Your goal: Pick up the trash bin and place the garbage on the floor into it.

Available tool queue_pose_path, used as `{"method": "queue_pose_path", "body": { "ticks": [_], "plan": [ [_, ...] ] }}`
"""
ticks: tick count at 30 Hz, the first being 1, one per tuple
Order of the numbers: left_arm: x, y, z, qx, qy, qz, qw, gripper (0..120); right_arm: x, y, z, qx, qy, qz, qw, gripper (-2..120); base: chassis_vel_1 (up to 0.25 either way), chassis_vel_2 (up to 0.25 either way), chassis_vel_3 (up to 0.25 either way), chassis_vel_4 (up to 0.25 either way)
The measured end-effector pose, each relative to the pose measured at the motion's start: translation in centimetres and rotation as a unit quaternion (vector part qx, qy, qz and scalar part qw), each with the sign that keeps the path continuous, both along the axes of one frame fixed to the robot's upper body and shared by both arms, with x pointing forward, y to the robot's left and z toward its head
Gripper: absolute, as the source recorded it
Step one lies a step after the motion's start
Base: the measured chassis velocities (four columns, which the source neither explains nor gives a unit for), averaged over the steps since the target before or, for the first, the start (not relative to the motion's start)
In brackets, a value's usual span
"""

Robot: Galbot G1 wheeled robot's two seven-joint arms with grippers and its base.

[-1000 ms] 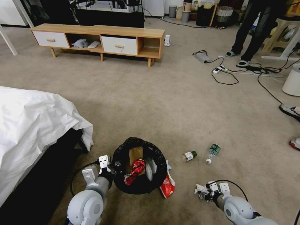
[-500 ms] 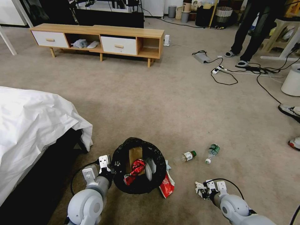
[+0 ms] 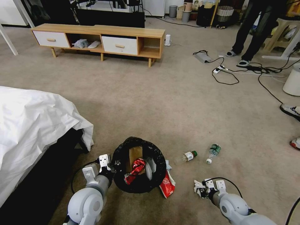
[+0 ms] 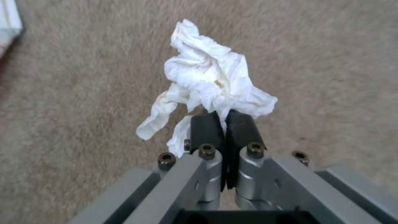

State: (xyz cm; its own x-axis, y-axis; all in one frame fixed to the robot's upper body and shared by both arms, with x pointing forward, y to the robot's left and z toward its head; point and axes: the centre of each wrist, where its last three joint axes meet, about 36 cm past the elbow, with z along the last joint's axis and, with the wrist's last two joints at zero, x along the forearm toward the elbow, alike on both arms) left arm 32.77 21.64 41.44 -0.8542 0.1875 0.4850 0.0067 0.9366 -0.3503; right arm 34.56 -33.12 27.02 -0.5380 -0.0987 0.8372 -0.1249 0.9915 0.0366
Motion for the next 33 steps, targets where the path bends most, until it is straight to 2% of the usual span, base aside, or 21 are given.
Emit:
{"method": "queue_pose_path", "body": {
  "ticks": [21, 22, 29, 33],
  "plan": [
    [-0.8, 0.6, 0.9, 0.014, 0.0, -0.02, 0.9997, 0, -2.2, -2.0, 9.7, -0.027, -0.107, -0.014, 0.994, 0, 0.0, 0.0, 0.0, 0.0],
    [-0.8, 0.6, 1.1, 0.012, 0.001, -0.022, 0.9997, 0, -2.5, -2.3, 11.0, -0.023, -0.133, -0.007, 0.991, 0, 0.0, 0.0, 0.0, 0.0],
    [-0.8, 0.5, 1.2, 0.009, 0.002, -0.029, 0.9995, 0, -3.2, -2.1, 14.1, -0.014, -0.182, 0.029, 0.983, 0, 0.0, 0.0, 0.0, 0.0],
    [-0.6, 0.4, 1.3, 0.007, 0.001, -0.031, 0.9995, 0, -3.6, -1.5, 16.4, -0.004, -0.228, 0.075, 0.971, 0, 0.0, 0.0, 0.0, 0.0]
  ]
}}
